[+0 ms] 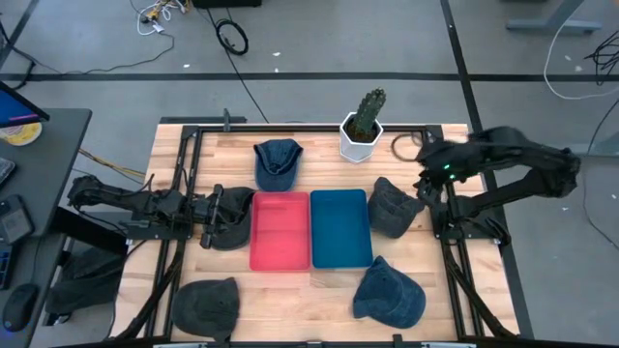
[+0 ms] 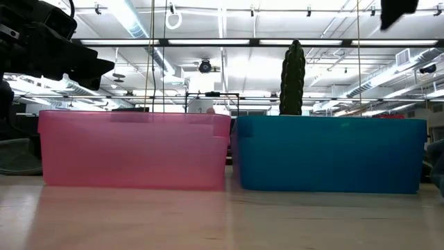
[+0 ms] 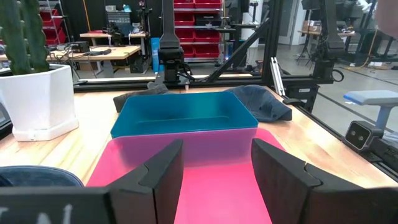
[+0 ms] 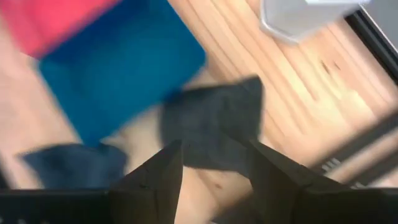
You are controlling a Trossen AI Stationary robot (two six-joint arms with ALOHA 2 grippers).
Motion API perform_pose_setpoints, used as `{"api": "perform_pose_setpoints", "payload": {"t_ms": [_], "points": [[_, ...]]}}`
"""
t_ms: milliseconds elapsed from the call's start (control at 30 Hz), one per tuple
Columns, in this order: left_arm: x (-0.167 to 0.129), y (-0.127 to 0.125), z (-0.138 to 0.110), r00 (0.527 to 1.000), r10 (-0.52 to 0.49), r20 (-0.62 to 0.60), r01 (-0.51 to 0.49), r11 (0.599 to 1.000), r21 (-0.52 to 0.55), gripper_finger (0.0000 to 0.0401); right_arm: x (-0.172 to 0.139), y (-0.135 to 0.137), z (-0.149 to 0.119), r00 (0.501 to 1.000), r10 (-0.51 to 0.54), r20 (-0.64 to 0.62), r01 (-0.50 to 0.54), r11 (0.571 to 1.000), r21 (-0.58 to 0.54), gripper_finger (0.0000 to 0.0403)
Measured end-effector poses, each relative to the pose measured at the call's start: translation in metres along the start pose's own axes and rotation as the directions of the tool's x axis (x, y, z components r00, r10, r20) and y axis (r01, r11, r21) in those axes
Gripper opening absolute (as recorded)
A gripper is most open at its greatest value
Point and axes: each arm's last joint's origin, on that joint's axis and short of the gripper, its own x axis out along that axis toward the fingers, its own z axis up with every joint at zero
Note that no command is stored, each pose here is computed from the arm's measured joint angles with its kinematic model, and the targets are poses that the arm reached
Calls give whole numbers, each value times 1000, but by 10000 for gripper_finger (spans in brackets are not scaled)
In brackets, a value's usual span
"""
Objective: Pick & Place hat
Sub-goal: Put the top right gray cap into the blue bin
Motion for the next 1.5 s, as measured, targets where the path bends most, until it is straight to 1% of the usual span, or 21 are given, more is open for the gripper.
{"api": "perform_pose_setpoints", "payload": {"t_ms": [133, 233, 267, 333, 467, 500, 567, 767, 967, 1233, 1500], "points": [[0, 0, 0, 1000, 0, 0, 0, 1000, 0, 193, 34, -3, -9, 989, -128, -80, 127, 992, -20, 178], [0, 0, 0, 1000, 0, 0, 0, 1000, 0, 193, 63, -2, -14, 979, -163, -124, 161, 987, -29, 178], [0, 0, 0, 1000, 0, 0, 0, 1000, 0, 193, 73, -1, -15, 979, -157, -131, 154, 988, -27, 178], [0, 0, 0, 1000, 0, 0, 0, 1000, 0, 193, 92, 2, -17, 985, -108, -138, 105, 994, -30, 178], [0, 0, 0, 1000, 0, 0, 0, 1000, 0, 193, 124, 8, -21, 987, 41, -153, -48, 998, -38, 178], [0, 0, 0, 1000, 0, 0, 0, 1000, 0, 193, 130, 8, -22, 985, 63, -161, -70, 997, -36, 178], [0, 0, 0, 1000, 0, 0, 0, 1000, 0, 193, 139, 5, -25, 982, 67, -176, -74, 997, -31, 178], [0, 0, 0, 1000, 0, 0, 0, 1000, 0, 193, 164, -10, -33, 978, 41, -206, -41, 999, 4, 178], [0, 0, 0, 1000, 0, 0, 0, 1000, 0, 193, 182, -19, -36, 974, 102, -201, -100, 995, 19, 178], [0, 0, 0, 1000, 0, 0, 0, 1000, 0, 193, 189, -25, -38, 974, 114, -194, -105, 993, 57, 178], [0, 0, 0, 1000, 0, 0, 0, 1000, 0, 193, 190, -24, -35, 978, 121, -171, -112, 992, 58, 178]]}}
